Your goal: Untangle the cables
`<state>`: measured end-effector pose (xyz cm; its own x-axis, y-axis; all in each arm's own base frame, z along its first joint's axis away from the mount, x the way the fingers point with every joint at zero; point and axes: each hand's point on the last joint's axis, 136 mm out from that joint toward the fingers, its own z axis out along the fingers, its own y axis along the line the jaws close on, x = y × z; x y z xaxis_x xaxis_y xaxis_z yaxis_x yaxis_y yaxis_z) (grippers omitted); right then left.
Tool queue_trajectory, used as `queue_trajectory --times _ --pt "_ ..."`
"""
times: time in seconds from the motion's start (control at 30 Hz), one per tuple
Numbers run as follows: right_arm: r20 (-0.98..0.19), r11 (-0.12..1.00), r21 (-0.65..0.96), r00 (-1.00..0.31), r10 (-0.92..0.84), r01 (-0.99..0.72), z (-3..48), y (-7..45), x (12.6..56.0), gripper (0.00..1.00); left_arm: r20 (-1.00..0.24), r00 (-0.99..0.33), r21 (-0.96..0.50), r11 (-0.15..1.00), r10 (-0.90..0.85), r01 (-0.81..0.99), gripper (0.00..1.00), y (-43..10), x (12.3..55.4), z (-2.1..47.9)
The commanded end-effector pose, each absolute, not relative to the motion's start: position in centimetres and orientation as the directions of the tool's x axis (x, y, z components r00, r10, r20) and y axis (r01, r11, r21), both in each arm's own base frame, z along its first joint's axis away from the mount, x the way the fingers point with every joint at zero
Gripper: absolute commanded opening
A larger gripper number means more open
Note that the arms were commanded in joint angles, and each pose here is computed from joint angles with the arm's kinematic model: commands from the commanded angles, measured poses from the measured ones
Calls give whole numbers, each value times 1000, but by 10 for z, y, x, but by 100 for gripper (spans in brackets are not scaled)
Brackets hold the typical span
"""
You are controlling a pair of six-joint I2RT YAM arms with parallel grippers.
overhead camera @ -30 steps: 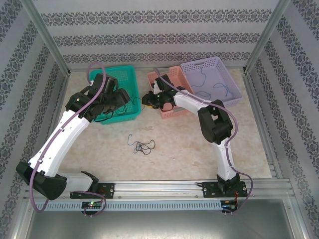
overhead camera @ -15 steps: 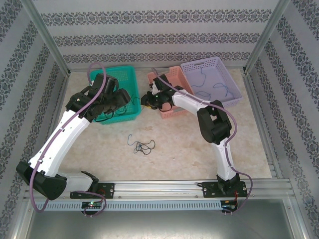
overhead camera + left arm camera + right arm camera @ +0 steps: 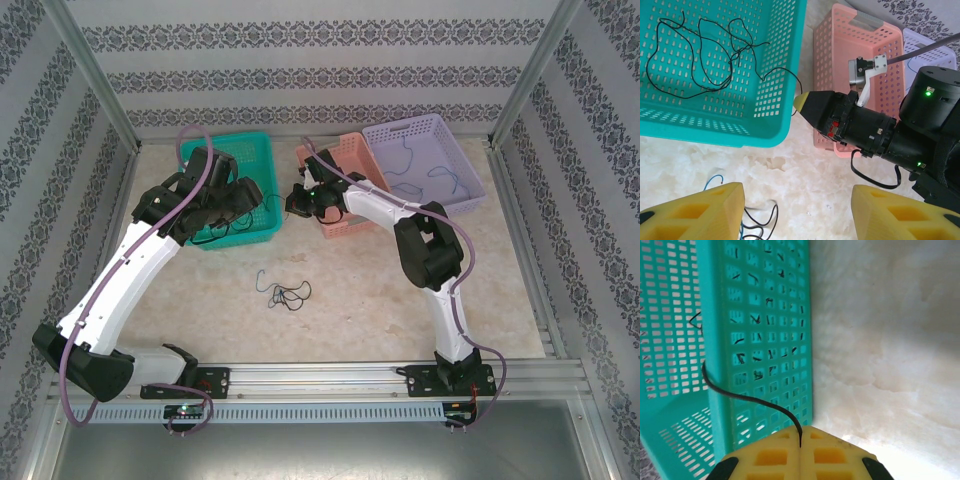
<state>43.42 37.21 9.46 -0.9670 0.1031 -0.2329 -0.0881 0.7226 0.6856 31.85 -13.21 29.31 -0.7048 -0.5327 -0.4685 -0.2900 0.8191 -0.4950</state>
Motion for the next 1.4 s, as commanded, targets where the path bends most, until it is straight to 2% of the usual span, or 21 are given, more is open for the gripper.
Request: queue_trajectory --times 0.0,0.13,0.3,0.57,0.6,0.67,0.73,0.8,1.13,1.23,1.37 --pt "-334 749 644 -938 93 -155 134 366 424 0 -498 -681 -503 818 -537 -278 59 -126 316 305" --pt "-399 763 603 -916 33 -235 164 372 410 0 -508 -678 -479 829 -531 -290 58 -120 313 300" --pt "-412 739 604 -911 -30 -298 183 404 395 0 -520 -679 -453 841 -519 -296 58 -115 312 297" --pt "-298 727 644 -953 -45 -236 153 443 400 0 -521 -675 -455 839 -523 -299 58 -114 310 298" --pt "-276 730 645 -960 -52 -225 148 445 400 1 -522 -675 -453 840 -521 -298 58 -114 309 299" --pt "-268 739 635 -961 -62 -225 145 444 400 17 -524 -676 -447 842 -519 -301 58 -112 307 298" --pt "-300 750 616 -952 -59 -241 155 439 401 27 -524 -676 -443 844 -517 -302 58 -110 305 298" --pt "-340 759 599 -940 -45 -253 169 429 403 31 -522 -678 -439 844 -518 -306 58 -109 303 296" --pt "-487 796 542 -873 35 -270 234 363 399 33 -436 -745 -426 845 -504 -322 60 -117 295 265" --pt "-503 811 536 -860 84 -235 230 326 380 33 -363 -801 -398 857 -475 -328 59 -121 282 236" --pt "-469 814 540 -879 81 -213 200 297 339 33 -221 -855 -378 849 -470 -369 57 -128 255 181"
